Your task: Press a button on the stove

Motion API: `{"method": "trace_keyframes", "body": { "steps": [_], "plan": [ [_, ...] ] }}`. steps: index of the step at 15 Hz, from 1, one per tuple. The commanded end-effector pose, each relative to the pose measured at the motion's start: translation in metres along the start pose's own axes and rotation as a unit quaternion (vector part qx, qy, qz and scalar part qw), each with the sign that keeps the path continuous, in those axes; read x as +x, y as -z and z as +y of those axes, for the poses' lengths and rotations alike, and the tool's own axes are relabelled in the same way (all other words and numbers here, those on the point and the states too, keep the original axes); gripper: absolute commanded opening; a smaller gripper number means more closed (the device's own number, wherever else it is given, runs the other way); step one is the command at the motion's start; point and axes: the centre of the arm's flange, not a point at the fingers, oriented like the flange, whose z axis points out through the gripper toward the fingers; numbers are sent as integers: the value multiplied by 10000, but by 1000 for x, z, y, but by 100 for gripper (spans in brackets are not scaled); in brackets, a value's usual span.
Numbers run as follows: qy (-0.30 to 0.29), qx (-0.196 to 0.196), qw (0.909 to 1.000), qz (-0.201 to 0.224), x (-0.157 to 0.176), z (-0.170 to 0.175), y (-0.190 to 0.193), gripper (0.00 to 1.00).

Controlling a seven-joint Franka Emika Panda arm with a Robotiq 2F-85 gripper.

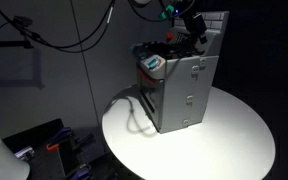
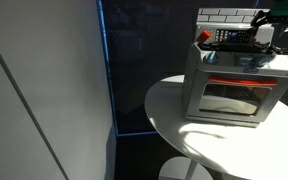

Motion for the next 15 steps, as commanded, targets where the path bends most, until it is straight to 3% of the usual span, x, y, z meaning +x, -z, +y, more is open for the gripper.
{"method": "trace_keyframes", "body": {
  "steps": [1,10,15],
  "plan": [
    [-104,-91,9999,12,13,0,-1,100],
    [42,-82,9997,-217,-3,10,26,100],
    [258,20,9982,-548,-20,10,38,100]
  ]
}}
